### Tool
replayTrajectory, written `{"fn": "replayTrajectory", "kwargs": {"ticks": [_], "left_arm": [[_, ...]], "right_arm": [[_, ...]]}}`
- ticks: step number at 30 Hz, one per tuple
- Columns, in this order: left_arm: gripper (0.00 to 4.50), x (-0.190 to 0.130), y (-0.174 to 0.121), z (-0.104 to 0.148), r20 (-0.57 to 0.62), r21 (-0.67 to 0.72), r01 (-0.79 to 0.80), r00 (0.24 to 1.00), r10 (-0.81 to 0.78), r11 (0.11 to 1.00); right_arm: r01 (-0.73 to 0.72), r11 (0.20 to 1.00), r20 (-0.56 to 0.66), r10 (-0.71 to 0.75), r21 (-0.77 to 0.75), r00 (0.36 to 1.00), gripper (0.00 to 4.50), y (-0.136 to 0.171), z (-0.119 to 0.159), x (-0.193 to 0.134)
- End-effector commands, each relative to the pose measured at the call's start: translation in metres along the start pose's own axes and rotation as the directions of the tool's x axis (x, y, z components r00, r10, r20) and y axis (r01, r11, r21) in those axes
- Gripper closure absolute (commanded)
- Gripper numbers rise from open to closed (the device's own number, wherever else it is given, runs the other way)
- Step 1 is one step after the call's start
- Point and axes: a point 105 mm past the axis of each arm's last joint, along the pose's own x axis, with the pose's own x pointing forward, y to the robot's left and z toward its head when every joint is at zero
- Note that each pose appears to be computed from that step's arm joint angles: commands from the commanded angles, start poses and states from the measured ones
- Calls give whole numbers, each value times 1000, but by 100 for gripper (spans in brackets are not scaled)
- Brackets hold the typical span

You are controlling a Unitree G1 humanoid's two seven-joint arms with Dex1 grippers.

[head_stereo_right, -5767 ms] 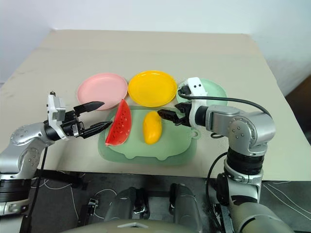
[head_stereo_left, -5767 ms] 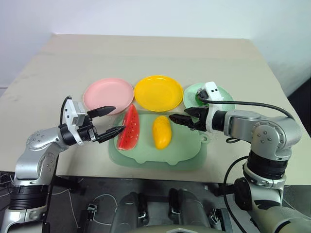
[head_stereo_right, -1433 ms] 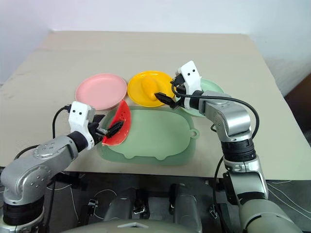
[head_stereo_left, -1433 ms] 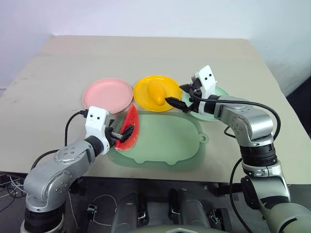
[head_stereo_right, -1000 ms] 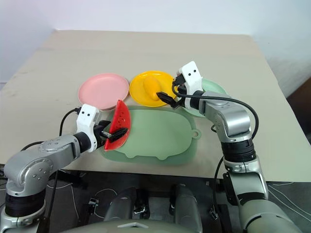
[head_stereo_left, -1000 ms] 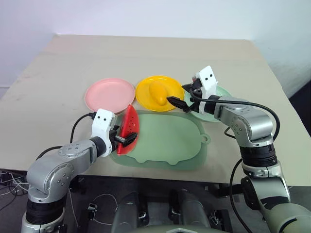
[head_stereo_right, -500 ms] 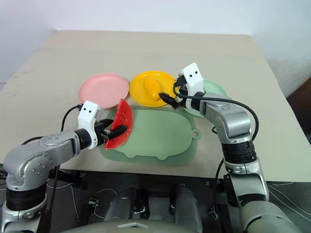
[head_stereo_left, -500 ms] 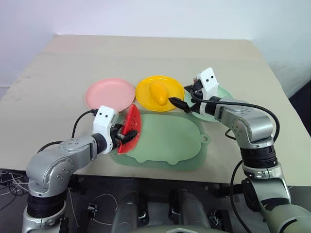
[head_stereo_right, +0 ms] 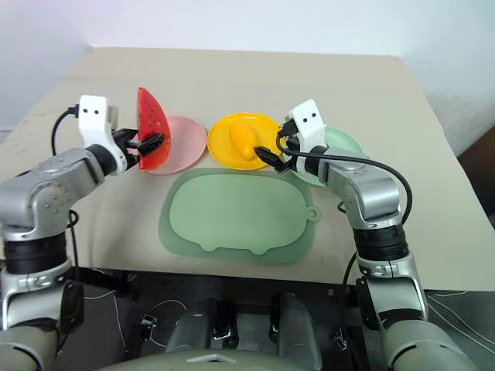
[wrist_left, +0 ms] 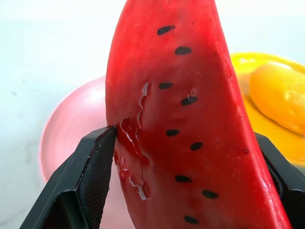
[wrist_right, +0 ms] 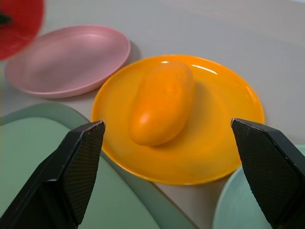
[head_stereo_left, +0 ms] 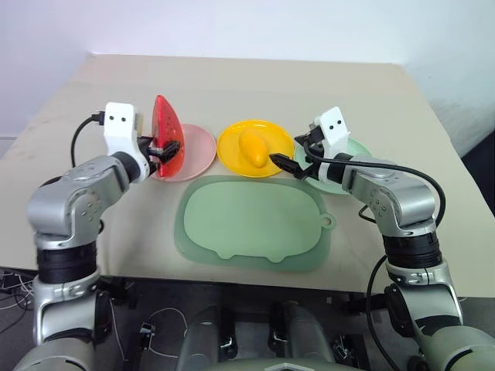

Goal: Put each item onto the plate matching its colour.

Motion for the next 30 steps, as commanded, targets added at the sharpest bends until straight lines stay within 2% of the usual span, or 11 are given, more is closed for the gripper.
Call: {"fn": "replayTrajectory", "kwargs": {"ticks": [1, 6, 15, 16, 17, 19, 24, 30], "left_arm": [[119, 13, 4, 19, 87, 6, -15, 996, 14, 1000], [119, 37, 13, 3, 38, -53, -45, 998, 47, 998], [119, 53, 25, -20, -35, -86, -107, 994, 104, 991], [119, 54, 26, -20, -36, -95, -109, 994, 106, 989], [47, 55, 26, -20, -36, -99, -106, 994, 103, 989], [2, 54, 25, -17, -28, -74, -97, 995, 95, 993], [2, 49, 22, -10, -5, -48, -69, 998, 69, 996], [2, 26, 17, 16, 65, 22, -49, 997, 47, 999]], "right_arm": [[22, 999, 57, -20, -40, 998, 0, -3, 15, -7], [52, 997, 54, -50, -50, 997, 0, -10, 14, -11], [94, 994, 50, -91, -58, 995, 0, -19, 14, -18], [94, 994, 49, -91, -58, 995, 0, -19, 13, -19], [95, 994, 49, -92, -58, 995, 0, -19, 13, -19], [100, 993, 46, -98, -56, 994, 0, -20, 12, -20], [105, 993, 37, -103, -55, 994, 0, -20, 10, -20], [106, 993, 40, -104, -51, 994, 0, -22, 10, -21]]}}
